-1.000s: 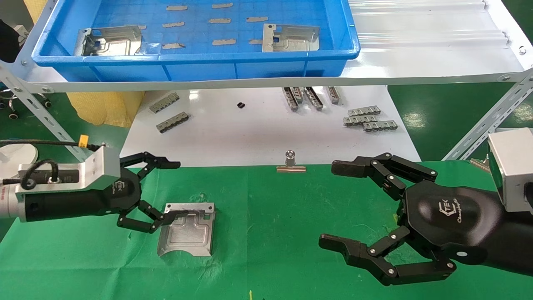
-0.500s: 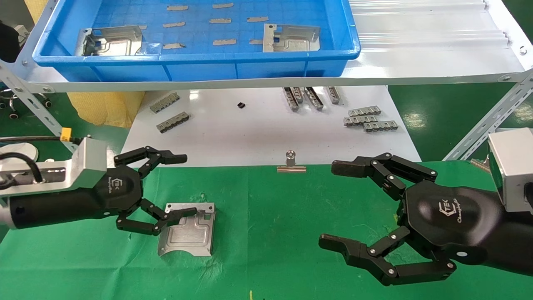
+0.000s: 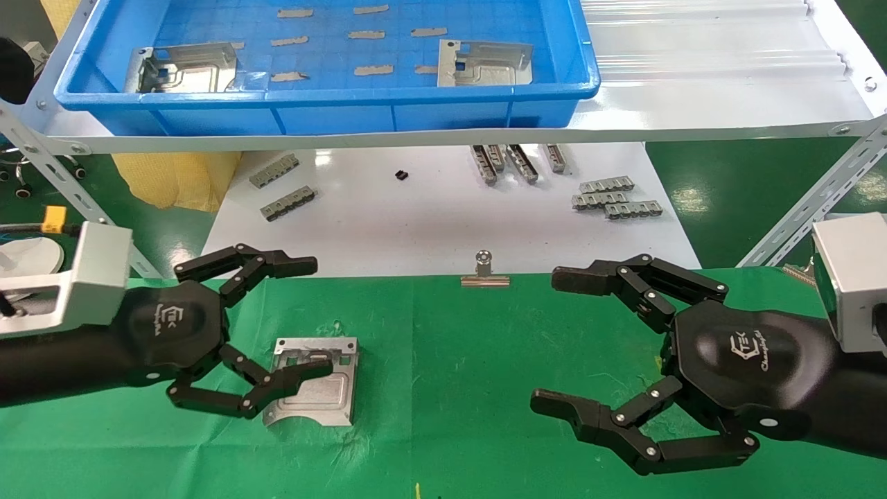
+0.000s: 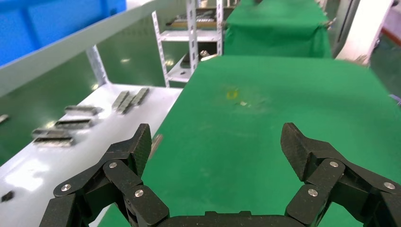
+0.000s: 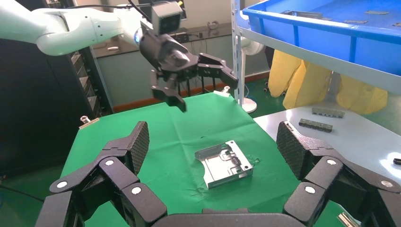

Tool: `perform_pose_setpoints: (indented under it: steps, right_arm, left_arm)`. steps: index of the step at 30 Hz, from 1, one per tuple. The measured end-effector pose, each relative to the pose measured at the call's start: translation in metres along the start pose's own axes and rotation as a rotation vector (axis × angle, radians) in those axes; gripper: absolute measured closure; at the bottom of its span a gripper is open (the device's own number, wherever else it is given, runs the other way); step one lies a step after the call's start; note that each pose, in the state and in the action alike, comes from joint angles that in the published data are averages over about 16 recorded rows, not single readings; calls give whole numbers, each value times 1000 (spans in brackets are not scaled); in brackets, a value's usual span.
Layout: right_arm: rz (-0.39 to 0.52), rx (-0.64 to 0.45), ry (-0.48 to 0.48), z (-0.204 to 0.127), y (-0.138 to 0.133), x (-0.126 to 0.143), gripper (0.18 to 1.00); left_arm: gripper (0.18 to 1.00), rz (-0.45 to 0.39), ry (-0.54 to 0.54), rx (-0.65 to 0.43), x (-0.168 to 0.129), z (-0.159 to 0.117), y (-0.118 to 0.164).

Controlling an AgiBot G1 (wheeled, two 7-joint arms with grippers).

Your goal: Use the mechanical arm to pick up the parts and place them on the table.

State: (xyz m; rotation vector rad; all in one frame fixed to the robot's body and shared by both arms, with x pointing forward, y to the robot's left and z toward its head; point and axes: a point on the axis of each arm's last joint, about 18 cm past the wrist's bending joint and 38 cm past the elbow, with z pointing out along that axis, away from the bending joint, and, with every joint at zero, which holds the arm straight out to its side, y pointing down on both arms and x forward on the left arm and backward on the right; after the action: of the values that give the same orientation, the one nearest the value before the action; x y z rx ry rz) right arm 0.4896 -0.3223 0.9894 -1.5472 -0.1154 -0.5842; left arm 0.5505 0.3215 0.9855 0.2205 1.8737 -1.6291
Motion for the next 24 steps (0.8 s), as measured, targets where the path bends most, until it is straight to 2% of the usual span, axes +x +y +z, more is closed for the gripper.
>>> perform_pose_setpoints:
  steps: [16, 24]
  right_arm:
    - [0, 0, 0, 0, 0, 0, 179]
    - [0, 0, 0, 0, 0, 0, 179]
  left_arm:
    - [183, -75, 96, 81, 51, -6, -41]
    - [183, -92, 128, 95, 66, -7, -53]
